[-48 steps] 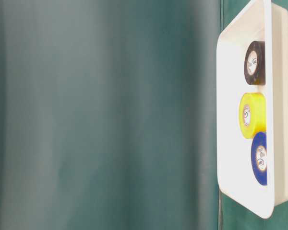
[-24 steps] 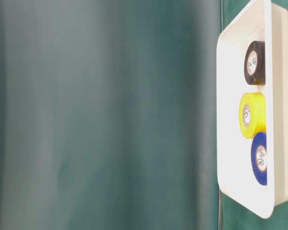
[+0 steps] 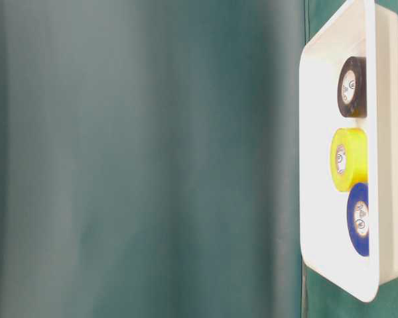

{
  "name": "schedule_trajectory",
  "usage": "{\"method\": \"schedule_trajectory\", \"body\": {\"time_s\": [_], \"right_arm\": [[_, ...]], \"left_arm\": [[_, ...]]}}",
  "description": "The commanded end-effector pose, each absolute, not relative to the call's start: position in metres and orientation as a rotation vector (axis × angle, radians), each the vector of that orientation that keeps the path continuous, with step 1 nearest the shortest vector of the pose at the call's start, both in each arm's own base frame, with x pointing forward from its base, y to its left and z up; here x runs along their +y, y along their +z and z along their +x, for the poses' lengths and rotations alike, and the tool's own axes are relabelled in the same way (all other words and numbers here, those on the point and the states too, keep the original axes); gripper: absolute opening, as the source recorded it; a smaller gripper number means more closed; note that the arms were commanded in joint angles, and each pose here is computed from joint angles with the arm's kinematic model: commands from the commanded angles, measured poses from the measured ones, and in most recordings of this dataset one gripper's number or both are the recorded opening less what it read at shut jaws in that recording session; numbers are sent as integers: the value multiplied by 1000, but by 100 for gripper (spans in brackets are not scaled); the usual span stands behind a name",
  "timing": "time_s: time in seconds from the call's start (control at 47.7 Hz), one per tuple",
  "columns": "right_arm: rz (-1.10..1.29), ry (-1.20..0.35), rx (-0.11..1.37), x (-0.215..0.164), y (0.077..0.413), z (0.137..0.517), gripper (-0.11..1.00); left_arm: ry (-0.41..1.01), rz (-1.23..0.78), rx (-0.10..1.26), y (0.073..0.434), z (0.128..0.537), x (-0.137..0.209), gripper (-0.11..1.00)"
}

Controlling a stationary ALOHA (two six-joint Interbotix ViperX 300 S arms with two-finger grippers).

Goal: Pick up the tape from a random location and place it into the white case.

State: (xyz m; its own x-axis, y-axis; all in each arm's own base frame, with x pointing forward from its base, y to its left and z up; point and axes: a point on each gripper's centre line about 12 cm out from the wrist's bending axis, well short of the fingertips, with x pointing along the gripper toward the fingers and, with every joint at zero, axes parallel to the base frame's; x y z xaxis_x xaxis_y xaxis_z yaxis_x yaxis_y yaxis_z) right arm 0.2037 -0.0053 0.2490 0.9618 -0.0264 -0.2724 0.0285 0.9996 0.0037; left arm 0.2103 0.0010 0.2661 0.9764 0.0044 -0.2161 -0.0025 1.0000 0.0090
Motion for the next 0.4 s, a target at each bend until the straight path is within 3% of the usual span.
{"method": "schedule_trajectory", "body": {"time_s": [0.0,0.377], "right_arm": [[10,-30,267,-6,253,206,88],[10,-30,267,-6,253,206,88]], "left_arm": [[7,7,207,270,212,2,96],[7,7,206,270,212,2,96]]}}
